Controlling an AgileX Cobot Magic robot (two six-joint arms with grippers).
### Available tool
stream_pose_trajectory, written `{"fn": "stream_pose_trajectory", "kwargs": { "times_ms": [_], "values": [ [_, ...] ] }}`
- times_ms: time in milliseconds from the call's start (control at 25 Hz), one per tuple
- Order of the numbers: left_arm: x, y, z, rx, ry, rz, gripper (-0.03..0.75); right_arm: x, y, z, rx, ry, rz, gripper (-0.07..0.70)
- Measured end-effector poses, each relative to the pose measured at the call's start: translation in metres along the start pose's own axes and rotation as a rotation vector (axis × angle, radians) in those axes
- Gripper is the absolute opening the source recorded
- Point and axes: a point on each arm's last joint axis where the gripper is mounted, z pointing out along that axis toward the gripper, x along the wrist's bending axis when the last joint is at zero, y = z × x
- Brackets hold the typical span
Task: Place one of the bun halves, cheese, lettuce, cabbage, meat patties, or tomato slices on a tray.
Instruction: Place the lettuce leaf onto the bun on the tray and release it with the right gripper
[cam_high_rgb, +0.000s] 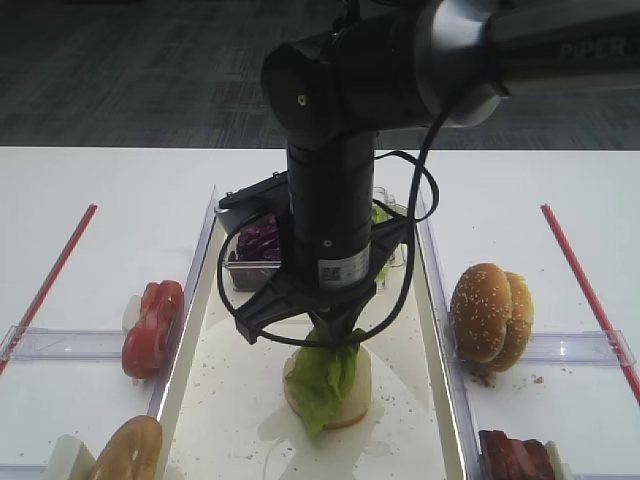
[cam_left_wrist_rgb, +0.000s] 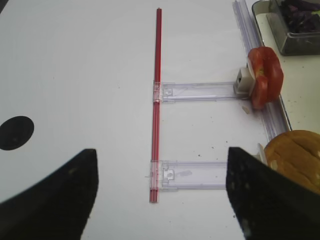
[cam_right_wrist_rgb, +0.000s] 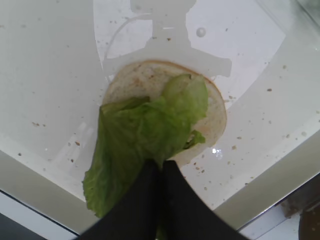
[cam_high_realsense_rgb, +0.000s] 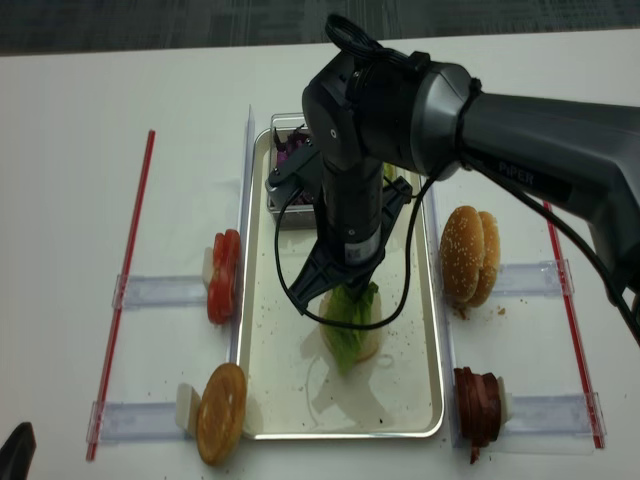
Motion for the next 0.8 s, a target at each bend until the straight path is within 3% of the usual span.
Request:
{"fn": "stream_pose_trajectory", "kwargs": {
  "times_ms": [240,360,520,680,800],
  "values": [
    [0.0000,0.0000,0.0000,0.000,0.000,0.000,0.491,0.0000,0.0000,0.0000,0.000,0.000,0.000,0.066],
    [0.0000,0.0000,0.0000,0.000,0.000,0.000,0.491,-0.0001,0.0003,0.0000,-0.003,-0.001,-0.001,0.128],
    [0.0000,0.0000,0.0000,0.000,0.000,0.000,0.491,-0.0001,0.0006,0.0000,-0.006,-0.001,-0.001,0.295],
    [0.0000,0.0000,0.0000,0.000,0.000,0.000,0.491,-0.0007,0.0006,0.0000,-0.007,-0.007,-0.003,0.525],
    [0.0000,0.0000,0.0000,0.000,0.000,0.000,0.491,-0.0010,0.0006,0.0000,-0.007,-0.011,-0.004,0.608]
  ]
}}
